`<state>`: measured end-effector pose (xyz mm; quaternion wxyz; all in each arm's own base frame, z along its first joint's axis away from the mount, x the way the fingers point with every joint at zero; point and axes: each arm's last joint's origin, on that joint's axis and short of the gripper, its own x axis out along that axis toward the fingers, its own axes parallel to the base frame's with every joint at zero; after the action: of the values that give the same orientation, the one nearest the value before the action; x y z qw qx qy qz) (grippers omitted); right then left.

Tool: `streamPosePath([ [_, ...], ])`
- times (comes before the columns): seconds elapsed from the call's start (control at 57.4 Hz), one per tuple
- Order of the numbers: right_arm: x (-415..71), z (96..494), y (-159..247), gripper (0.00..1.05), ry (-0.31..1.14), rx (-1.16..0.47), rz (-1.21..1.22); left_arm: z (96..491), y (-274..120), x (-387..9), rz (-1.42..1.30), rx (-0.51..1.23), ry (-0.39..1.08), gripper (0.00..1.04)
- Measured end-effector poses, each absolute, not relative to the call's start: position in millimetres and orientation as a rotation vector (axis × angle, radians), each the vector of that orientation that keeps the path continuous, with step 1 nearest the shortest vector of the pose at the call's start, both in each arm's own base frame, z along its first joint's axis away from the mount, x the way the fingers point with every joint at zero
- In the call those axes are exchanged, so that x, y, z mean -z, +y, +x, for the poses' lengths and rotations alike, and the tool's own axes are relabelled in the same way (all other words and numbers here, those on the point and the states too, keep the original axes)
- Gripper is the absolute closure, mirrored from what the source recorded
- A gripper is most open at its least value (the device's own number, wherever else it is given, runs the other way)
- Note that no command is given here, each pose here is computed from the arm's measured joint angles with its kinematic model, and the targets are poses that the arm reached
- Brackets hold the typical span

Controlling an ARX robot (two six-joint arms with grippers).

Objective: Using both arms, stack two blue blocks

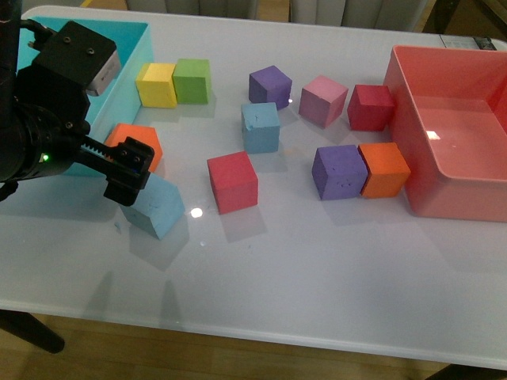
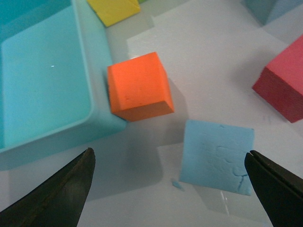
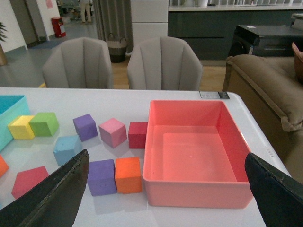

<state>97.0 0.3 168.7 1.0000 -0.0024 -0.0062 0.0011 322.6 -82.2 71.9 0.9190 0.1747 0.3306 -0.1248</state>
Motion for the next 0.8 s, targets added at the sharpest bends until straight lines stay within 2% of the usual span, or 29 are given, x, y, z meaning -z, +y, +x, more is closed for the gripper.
streamPosePath([
  [0.383,-168.7,97.0,0.3,0.09,-0.012,-0.002,-0.004,328.3,-94.2,-53.3,0.393,0.463,0.724,0.09],
  [0.802,-168.7,97.0,0.3,0.09,-0.012,-0.002,-0.004,344.1,-88.0,-34.5,0.389,0.455,0.784,0.09],
])
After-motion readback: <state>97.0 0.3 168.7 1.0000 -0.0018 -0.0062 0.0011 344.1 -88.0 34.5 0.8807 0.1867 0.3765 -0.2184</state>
